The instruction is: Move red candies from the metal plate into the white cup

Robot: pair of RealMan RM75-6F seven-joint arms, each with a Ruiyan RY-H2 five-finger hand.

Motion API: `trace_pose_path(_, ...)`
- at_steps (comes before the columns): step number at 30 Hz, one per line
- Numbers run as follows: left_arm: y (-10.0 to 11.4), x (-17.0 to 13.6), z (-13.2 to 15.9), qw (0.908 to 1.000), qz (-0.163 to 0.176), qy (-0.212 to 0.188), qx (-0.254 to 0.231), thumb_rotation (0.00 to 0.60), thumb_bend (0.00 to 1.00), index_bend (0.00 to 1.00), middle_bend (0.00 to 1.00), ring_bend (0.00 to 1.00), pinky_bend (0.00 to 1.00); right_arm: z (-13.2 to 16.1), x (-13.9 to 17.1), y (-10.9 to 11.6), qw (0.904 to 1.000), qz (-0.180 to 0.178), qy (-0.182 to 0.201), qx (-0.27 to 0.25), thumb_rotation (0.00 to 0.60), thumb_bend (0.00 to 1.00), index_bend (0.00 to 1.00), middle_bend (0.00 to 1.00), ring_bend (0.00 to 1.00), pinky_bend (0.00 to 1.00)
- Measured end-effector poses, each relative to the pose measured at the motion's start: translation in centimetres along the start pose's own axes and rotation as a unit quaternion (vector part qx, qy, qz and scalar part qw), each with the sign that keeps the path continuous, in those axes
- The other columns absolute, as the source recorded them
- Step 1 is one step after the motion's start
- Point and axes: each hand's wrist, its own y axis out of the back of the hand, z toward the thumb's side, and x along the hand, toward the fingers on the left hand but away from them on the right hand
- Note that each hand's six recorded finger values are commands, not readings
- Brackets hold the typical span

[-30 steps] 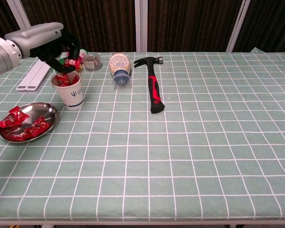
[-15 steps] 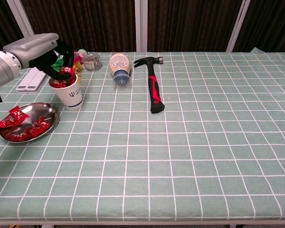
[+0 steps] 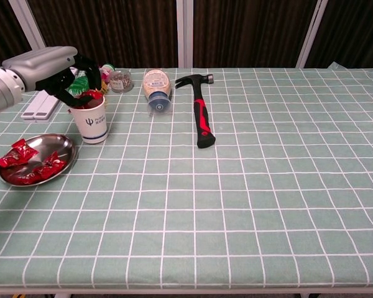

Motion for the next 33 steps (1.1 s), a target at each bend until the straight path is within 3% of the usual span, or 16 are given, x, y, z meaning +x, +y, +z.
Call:
trace_pose_path(9,1.2,-1.0,-0.1,0.9997,0.007,-0.006,0.022,0.600,0.39,0.48,0.51,0.88,1.00,0.0,-0.1,0.0,1.0000,0.000,0.002,-0.002,0.600,0.09,0.20,0.36,0.24,0.55)
trace_pose_path(15,3.4,-2.6,-0.9,0.9987,0.049,0.000,0.016,0.600,0.30,0.47,0.51,0.87,1.00,0.1,-0.1,0.0,1.0000,0.000,0.005,-0.002,0.600,0.09,0.20,0.36,0.24,0.55)
trace_pose_path(21,5.8,-6.4,-4.5,0.9956,0.084,0.034,0.025,0.600,0.26,0.50,0.62,0.85,1.00,0.3,-0.3,-0.1,0.9999,0.001,0.010,-0.004,0.600,0.09,0.20,0.36,0.24,0.55)
trace_pose_path(24,5.5,-8.5,-6.1,0.9957,0.068,0.048,0.040,0.600,0.23,0.52,0.74,0.85,1.00,0.5,-0.4,-0.2,0.9999,0.002,0.013,-0.005,0.600,0.09,0.20,0.37,0.24,0.55)
trace_pose_path(33,1.0,-11.8,-7.1,0.9945,-0.047,0.045,0.082,0.600,0.22,0.52,0.93,0.92,1.00,1.0,-0.4,-0.2,0.9998,0.002,0.021,-0.004,0.600,0.09,0.20,0.37,0.25,0.56)
